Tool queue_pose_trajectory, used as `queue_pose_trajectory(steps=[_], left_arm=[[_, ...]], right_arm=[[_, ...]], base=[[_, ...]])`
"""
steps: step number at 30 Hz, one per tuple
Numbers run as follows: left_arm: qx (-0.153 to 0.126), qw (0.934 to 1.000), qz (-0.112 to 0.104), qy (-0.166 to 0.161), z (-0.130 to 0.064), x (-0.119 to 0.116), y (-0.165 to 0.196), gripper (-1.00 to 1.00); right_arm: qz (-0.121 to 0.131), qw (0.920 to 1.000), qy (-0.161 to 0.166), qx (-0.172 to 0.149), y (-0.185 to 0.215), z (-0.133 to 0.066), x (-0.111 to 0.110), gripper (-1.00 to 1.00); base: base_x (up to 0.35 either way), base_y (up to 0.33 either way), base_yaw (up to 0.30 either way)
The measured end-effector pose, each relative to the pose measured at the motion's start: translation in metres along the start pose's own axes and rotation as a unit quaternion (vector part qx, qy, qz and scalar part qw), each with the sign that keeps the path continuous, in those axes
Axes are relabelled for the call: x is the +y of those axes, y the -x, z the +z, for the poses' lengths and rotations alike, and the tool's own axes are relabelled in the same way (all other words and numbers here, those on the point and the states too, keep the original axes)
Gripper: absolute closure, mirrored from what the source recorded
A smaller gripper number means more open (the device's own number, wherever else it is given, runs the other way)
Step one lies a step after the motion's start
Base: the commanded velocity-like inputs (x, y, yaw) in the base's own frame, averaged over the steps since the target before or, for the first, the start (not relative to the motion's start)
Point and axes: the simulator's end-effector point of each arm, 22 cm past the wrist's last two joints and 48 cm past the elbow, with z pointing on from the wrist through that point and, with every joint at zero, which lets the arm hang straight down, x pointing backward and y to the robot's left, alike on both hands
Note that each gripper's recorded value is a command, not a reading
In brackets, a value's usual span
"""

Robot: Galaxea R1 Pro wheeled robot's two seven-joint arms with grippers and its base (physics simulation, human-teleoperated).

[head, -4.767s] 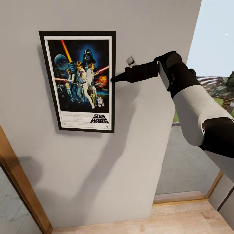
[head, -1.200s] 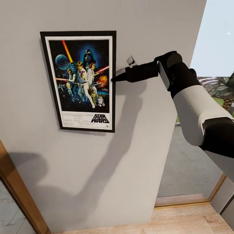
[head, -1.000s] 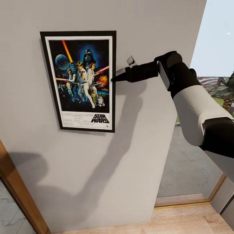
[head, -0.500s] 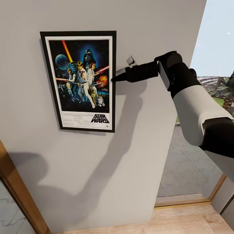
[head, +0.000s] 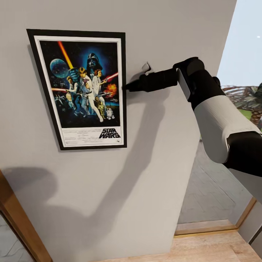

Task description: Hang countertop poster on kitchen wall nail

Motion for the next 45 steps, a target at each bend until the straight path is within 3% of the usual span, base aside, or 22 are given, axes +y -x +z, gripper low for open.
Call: queue_pose_trajectory(steps=[28, 45], left_arm=[[0.0, 1.0, 0.0, 0.001, 0.0001, 0.0008, 0.0002, -1.0], [0.0, 1.0, 0.001, 0.001, 0.0005, 0.0007, 0.0008, -1.0]], right_arm=[[-0.003, 1.0, -0.006, 0.002, -0.0014, -0.0002, -0.004, -1.0], [-0.013, 0.9999, -0.003, 0.0, -0.0017, 0.0002, -0.0037, -1.0]], base=[[-0.079, -0.022, 0.0], [-0.31, -0.043, 0.0]])
